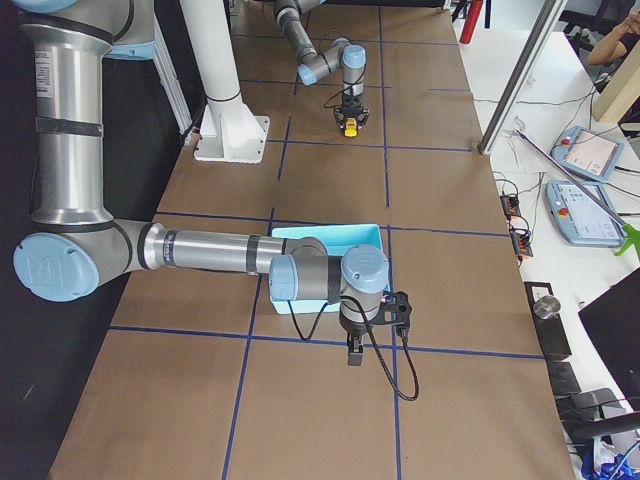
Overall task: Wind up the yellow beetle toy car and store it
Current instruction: 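Roll the pressed car back toward the robot with the left gripper, then lift the left gripper off the car so it rolls toward the bin, then withdraw the left arm while the right arm swings toward the blue bin, then lower the right gripper over the car beside the bin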
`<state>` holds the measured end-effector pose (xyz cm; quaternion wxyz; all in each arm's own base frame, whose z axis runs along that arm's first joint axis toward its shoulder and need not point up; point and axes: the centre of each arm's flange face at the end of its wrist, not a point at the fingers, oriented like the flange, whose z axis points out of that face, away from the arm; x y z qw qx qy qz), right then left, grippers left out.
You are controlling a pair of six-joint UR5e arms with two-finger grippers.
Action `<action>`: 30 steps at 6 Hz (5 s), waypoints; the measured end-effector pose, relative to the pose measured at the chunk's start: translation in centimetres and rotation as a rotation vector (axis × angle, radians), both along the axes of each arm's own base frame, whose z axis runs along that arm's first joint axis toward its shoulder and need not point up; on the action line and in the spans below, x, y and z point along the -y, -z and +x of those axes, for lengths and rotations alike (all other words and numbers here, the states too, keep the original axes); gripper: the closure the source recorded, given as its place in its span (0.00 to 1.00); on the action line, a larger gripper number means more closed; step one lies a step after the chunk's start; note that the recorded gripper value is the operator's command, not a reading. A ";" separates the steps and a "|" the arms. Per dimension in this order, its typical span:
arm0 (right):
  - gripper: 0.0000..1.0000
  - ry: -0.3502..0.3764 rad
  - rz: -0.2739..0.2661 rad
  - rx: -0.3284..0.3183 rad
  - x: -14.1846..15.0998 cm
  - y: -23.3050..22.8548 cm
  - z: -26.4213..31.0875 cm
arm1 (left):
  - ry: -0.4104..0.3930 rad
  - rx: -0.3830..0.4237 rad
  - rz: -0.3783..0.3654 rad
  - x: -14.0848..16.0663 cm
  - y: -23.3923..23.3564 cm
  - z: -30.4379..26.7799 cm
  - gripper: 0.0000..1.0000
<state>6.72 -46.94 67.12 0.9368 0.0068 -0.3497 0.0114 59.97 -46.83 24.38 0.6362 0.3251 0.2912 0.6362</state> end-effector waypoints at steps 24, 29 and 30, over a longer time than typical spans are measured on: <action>0.00 0.133 0.253 0.007 2.6 12.3 -6.2 | 0.256 0.256 -0.358 6.5 -8.1 -26.5 0.00; 0.00 0.452 0.457 0.044 0.6 28.1 -22.7 | 0.561 0.350 -0.635 5.9 -24.1 -48.2 0.00; 0.00 0.513 0.485 0.047 -1.0 29.3 -25.5 | 0.623 0.326 -0.748 6.3 -27.7 -52.9 0.00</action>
